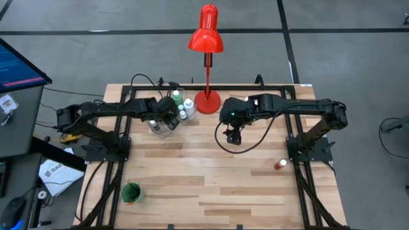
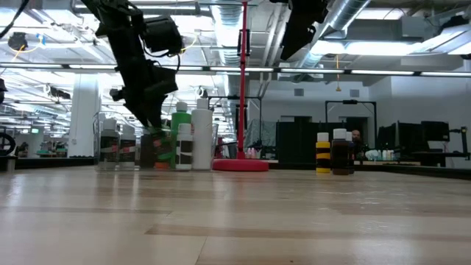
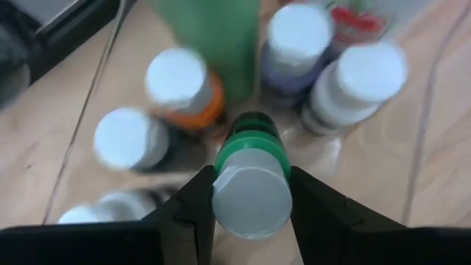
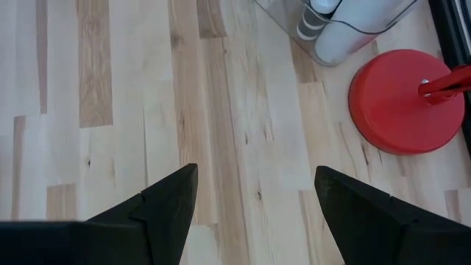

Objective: Pick & Place Paint Supplies
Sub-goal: Put the green paint bottle into the transparent bin, then put the brown paint bottle into the transparent bin

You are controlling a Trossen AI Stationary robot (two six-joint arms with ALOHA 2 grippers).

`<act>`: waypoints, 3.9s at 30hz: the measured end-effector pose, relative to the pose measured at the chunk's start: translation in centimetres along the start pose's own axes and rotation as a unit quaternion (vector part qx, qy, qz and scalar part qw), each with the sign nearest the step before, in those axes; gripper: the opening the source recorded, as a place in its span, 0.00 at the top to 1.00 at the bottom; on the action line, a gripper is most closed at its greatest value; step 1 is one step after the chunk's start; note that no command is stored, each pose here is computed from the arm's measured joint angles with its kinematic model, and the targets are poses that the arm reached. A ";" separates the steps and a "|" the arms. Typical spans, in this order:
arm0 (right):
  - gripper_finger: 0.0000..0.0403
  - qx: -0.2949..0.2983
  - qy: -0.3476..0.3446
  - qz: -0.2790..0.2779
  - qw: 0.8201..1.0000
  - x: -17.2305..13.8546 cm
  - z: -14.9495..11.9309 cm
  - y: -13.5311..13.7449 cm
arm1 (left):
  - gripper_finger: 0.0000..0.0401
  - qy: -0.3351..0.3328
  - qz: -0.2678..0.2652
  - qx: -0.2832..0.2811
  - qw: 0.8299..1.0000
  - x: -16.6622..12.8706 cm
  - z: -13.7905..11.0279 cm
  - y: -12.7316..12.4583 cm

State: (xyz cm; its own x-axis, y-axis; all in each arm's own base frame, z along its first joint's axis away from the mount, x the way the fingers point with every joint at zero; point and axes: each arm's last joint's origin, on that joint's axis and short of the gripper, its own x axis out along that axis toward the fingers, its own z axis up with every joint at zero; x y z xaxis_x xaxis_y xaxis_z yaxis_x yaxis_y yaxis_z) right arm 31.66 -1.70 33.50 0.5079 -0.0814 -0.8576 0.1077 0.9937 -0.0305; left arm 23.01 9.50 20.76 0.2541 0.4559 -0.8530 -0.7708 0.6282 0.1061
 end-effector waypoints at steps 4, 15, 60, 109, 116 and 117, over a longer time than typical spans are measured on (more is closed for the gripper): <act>0.33 0.000 -0.001 0.000 1.000 0.0 0.0 0.0 | 0.68 0.028 0.001 -0.014 1.000 -0.9 -0.5 0.6; 0.33 -0.003 -0.007 0.000 1.000 0.0 0.1 0.0 | 0.68 0.063 -0.006 -0.021 0.998 -3.0 -1.7 1.8; 0.33 -0.003 -0.028 0.001 1.000 0.0 0.5 0.1 | 0.55 0.104 0.034 0.013 0.994 -1.1 -2.0 1.4; 0.33 0.357 -0.017 -0.217 0.909 11.8 -19.1 -6.3 | 0.50 -0.241 -0.131 -0.093 0.957 -14.4 1.0 5.3; 0.47 0.342 -0.021 -0.229 0.911 13.2 -19.0 -6.5 | 0.50 -0.243 -0.131 -0.094 0.957 -14.4 1.0 5.3; 0.52 0.340 -0.018 -0.227 0.912 13.3 -19.0 -6.5 | 0.50 -0.243 -0.131 -0.094 0.957 -14.4 1.0 5.3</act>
State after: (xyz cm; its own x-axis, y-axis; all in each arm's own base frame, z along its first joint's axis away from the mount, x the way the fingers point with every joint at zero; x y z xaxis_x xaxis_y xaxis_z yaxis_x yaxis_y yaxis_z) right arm 21.47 -7.74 12.56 0.3044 -0.4879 -0.8181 0.8136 0.5799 -0.0431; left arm 15.85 6.87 34.14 0.6588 0.5662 -0.4953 -0.7234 0.6576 -0.2104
